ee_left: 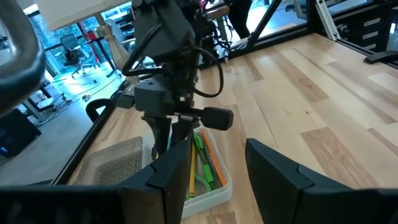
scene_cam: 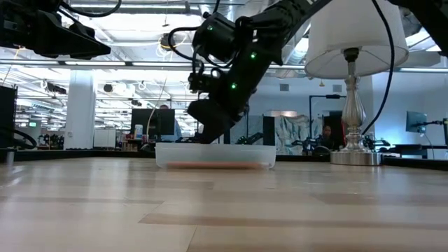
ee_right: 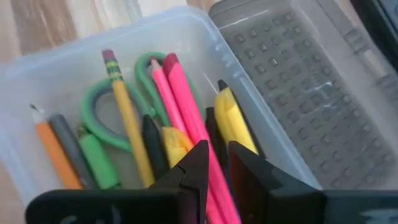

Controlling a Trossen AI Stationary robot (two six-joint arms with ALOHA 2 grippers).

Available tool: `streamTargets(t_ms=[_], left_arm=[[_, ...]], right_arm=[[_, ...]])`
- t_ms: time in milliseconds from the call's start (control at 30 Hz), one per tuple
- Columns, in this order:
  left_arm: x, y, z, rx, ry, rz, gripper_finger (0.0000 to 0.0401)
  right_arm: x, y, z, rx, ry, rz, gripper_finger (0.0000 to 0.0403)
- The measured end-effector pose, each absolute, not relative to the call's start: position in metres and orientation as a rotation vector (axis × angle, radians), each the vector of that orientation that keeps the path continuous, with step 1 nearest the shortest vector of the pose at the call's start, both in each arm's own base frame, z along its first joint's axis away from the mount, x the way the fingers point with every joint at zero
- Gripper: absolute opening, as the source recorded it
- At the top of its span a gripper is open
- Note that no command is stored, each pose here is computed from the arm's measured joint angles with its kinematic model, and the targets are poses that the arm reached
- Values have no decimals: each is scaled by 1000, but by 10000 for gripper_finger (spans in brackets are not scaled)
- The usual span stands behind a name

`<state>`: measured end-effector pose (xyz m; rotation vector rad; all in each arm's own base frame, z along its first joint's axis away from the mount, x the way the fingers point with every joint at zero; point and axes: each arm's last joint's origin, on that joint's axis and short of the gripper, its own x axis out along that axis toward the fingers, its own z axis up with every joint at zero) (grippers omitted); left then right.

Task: Pick & place school supplies into a supply box
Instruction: Move the transparent supply box to the center of the table

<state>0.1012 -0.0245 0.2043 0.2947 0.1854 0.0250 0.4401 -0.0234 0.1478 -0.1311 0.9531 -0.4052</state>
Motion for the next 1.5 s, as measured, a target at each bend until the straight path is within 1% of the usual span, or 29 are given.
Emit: streamTargets(t_ms=[167, 267, 367, 633, 867, 1000, 1200, 1500], left_arm=[[101, -25, 204, 295, 185, 25, 151], [101, -25, 204, 295, 185, 25, 151], [101, -25, 204, 295, 185, 25, 151], [101, -25, 204, 295, 186, 25, 151], [101, -25, 204, 295, 186, 25, 151], [101, -25, 204, 295, 186, 25, 151], [101, -25, 204, 294, 186, 25, 151], [101, -25, 204, 294, 186, 26, 151]], right_arm=[[440, -22, 148, 5, 920, -462, 56], [440, -23, 147, 92, 912, -462, 56], [440, -25, 147, 139, 905, -486, 62], [440, -18, 146, 178, 924, -435, 102], [438, -10, 145, 198, 942, -421, 144], [436, -3, 144, 207, 965, -420, 160], [432, 12, 141, 190, 1012, -405, 171], [425, 36, 142, 146, 1070, -360, 167]])
